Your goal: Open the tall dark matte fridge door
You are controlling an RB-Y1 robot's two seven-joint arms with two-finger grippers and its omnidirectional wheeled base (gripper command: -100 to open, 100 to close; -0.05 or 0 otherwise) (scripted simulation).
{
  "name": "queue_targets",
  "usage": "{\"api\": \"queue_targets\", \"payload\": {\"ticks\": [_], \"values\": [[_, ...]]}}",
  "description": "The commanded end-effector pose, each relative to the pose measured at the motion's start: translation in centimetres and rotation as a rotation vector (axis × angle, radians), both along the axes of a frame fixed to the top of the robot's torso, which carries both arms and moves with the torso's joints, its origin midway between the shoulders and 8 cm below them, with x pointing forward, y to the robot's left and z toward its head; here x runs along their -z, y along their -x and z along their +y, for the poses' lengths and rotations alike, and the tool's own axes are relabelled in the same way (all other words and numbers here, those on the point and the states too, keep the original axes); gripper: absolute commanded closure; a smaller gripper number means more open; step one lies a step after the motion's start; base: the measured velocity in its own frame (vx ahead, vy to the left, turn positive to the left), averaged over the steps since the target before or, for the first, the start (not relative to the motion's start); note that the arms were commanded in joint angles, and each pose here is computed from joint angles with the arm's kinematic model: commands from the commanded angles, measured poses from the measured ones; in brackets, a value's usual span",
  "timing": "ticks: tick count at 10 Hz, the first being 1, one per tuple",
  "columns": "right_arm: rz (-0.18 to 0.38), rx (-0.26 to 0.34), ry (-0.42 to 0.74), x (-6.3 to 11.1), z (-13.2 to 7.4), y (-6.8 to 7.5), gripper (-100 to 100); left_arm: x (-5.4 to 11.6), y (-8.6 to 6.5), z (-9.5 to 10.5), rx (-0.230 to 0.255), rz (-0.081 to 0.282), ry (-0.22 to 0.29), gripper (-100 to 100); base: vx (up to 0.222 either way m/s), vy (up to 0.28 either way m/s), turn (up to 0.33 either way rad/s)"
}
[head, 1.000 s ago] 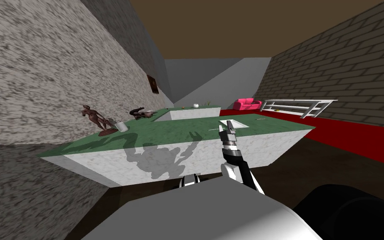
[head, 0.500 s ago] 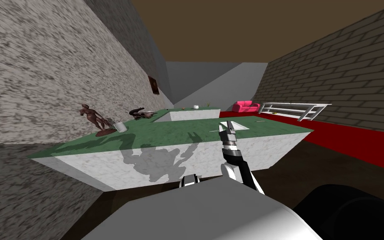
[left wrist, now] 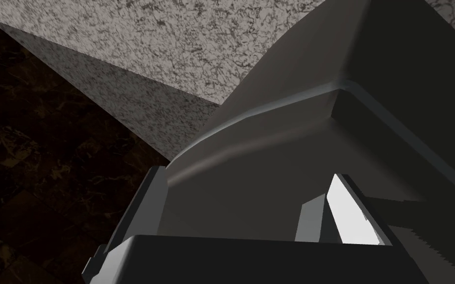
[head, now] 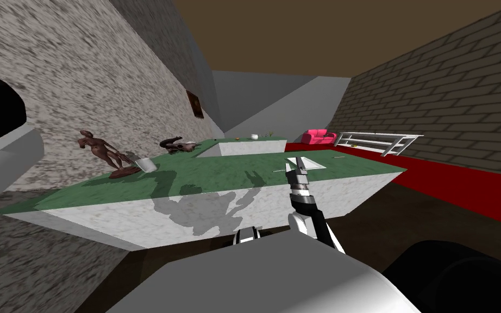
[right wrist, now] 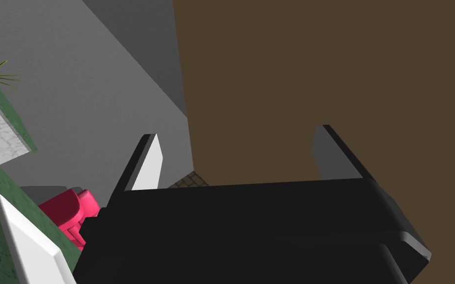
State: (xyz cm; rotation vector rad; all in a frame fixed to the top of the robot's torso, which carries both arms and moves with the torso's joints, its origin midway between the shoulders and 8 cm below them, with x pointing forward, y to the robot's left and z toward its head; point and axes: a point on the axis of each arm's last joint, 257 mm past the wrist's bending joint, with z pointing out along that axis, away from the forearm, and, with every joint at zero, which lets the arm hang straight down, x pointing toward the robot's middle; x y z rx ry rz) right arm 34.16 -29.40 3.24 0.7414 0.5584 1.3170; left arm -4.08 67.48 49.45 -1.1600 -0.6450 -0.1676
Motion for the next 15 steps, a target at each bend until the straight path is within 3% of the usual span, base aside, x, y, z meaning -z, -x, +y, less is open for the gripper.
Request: {"api": "queue_targets", "payload": {"ticks": [1, 2, 4, 5, 6, 15], "values": [[0.000, 0.000, 0.000, 0.0, 0.0, 0.0, 0, -0.2, -1.9, -0.1, -0.029, 0.077, -0.001, -100, -0.008, 0.002, 0.001], [0.000, 0.000, 0.000, 0.0, 0.0, 0.0, 0, -0.9, -1.4, -0.5, -0.013, 0.057, -0.002, -100, -0.005, 0.076, 0.066], [0.000, 0.000, 0.000, 0.0, 0.0, 0.0, 0, -1.0, -1.4, -0.6, -0.013, 0.058, -0.003, -100, 0.006, 0.095, 0.028], [0.000, 0.000, 0.000, 0.0, 0.0, 0.0, 0, -0.2, -1.5, -0.1, -0.020, 0.057, -0.001, 100, -0.010, -0.064, -0.082], [0.000, 0.000, 0.000, 0.0, 0.0, 0.0, 0, -0.6, -1.4, -0.3, -0.016, 0.057, -0.001, 100, -0.007, -0.042, -0.016], [0.000, 0.000, -0.001, 0.0, 0.0, 0.0, 0, -1.5, -10.9, -0.9, 0.237, 0.054, -0.009, 100, -0.297, -0.261, -0.102]]}}
